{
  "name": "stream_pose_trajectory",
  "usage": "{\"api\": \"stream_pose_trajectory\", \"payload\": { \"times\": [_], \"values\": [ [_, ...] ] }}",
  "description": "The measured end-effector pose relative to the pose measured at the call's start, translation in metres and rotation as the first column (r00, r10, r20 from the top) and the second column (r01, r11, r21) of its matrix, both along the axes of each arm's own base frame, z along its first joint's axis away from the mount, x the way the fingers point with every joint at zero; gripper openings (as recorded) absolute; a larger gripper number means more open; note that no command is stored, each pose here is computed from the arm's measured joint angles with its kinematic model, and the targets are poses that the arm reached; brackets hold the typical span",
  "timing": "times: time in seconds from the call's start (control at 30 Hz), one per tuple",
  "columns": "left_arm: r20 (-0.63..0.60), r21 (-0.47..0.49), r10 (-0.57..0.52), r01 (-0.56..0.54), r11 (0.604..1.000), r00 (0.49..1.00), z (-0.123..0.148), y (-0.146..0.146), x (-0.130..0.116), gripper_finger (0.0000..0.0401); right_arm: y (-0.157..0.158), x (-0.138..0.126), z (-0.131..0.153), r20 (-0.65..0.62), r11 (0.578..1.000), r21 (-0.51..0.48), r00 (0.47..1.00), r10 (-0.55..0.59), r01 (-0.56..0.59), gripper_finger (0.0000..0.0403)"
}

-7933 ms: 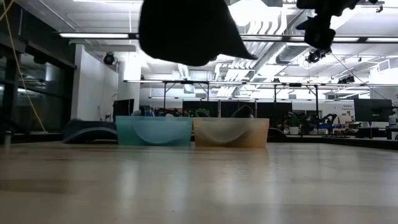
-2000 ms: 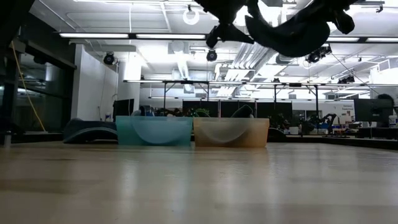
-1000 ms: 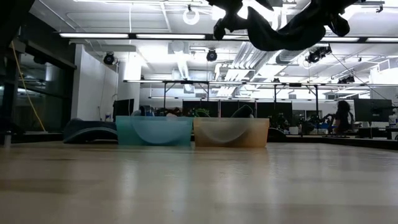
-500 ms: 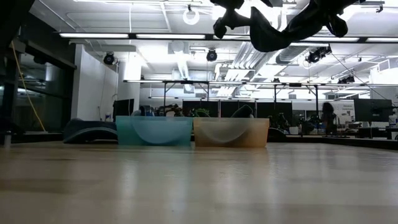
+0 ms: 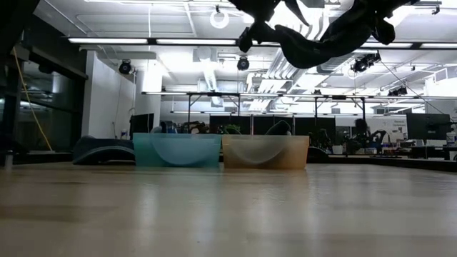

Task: Pick & Place hat
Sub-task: Put the bottom blue cap into the green bin

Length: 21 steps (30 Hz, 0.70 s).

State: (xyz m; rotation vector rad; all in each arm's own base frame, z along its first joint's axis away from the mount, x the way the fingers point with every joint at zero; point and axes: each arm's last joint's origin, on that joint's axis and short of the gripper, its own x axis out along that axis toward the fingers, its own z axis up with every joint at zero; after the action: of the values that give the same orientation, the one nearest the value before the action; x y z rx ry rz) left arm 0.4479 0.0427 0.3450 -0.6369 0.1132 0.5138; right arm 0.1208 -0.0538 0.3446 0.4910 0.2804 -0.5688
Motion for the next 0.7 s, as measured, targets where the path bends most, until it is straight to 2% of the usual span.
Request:
{"api": "stream_pose_trajectory", "payload": {
  "times": [0.3, 0.53, 0.7],
  "values": [
    [0.045, -0.019, 0.031, -0.03, 0.999, 0.999, 0.003, 0.001, 0.0, 0.0225, 0.0, 0.002, -0.002, -0.02, 1.0, 0.003, 0.999, 0.031, -0.031, 0.0019],
    [0.067, -0.197, 0.127, -0.112, 0.974, 0.99, -0.002, 0.011, -0.002, 0.0225, 0.002, 0.003, -0.003, -0.032, 0.996, -0.001, 0.995, 0.092, -0.092, 0.0019],
    [0.062, -0.237, 0.12, -0.102, 0.966, 0.991, -0.004, 0.015, -0.003, 0.0225, 0.001, 0.003, -0.002, -0.031, 0.996, -0.007, 0.995, 0.092, -0.092, 0.0019]
  ]
}}
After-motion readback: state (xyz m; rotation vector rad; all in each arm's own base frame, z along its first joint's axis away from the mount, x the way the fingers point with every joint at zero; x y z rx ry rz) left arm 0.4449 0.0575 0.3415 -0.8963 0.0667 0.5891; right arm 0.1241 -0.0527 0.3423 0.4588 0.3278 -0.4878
